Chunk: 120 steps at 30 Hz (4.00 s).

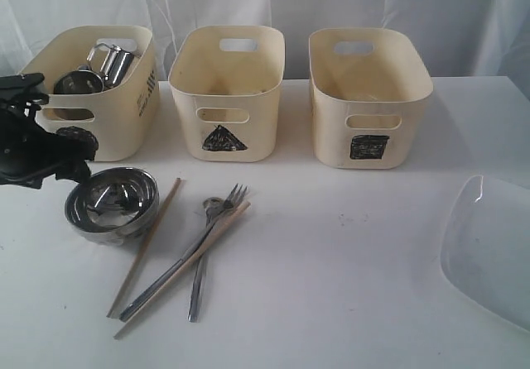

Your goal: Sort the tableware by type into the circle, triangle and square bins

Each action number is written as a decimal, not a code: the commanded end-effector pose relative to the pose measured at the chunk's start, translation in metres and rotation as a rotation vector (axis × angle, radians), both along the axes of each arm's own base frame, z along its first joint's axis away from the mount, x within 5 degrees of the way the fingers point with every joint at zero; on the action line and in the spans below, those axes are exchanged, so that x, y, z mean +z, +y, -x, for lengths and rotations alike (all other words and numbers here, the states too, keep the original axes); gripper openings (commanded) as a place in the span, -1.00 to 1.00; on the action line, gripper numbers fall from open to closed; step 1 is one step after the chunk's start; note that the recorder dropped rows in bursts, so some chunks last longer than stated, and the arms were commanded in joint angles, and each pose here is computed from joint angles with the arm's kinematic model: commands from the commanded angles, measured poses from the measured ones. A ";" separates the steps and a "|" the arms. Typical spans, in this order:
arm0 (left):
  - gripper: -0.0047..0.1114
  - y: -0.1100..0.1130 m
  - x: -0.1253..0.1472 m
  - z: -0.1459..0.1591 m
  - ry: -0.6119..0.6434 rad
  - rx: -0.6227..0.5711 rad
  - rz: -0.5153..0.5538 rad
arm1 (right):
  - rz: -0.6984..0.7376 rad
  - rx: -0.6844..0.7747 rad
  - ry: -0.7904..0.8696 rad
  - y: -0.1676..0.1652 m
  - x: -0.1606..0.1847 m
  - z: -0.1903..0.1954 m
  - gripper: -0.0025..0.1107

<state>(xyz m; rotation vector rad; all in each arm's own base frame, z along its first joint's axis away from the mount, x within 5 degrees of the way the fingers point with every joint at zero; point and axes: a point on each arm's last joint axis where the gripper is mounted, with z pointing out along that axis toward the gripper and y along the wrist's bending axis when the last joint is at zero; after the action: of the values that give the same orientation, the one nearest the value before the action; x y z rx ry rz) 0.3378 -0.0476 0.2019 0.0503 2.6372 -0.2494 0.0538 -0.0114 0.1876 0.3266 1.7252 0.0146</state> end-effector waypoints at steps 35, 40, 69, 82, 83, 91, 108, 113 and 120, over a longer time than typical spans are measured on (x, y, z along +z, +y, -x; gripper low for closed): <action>-0.92 -0.007 -0.032 0.003 0.163 -0.057 0.020 | 0.007 0.008 -0.008 0.000 0.002 0.000 -0.96; -0.92 -0.008 -0.012 0.011 0.135 -0.111 0.012 | 0.007 0.008 -0.008 0.000 0.002 0.000 -0.96; -0.92 0.017 0.100 -0.070 -0.825 0.065 -0.147 | 0.007 0.008 -0.008 0.000 0.002 0.000 -0.96; -0.92 0.013 0.069 -0.138 -0.891 -0.103 -0.392 | 0.007 0.008 -0.008 0.000 0.002 0.000 -0.96; -0.92 0.013 0.067 -0.141 -0.891 -0.107 -0.398 | 0.007 0.008 -0.008 0.000 0.002 0.000 -0.96; -0.53 0.012 0.053 -0.155 -0.923 -0.171 -0.504 | 0.007 0.008 -0.008 0.000 0.002 0.000 -0.96; 0.66 0.012 0.133 -0.120 -0.984 -0.128 -0.420 | 0.007 0.008 -0.008 0.000 0.002 0.000 -0.96; 0.60 0.006 0.174 -0.067 -0.753 -0.229 -0.284 | 0.007 0.008 -0.008 0.000 0.002 0.000 -0.96; -0.90 0.007 0.221 -0.002 -0.642 -0.254 -0.220 | 0.007 0.008 -0.008 0.000 0.002 0.000 -0.96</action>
<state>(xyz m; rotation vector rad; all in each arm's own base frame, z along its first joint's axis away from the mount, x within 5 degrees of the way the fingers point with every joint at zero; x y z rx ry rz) 0.3558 -0.0431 0.4069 0.5206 2.0019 0.0048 0.0538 -0.0114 0.1876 0.3266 1.7252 0.0146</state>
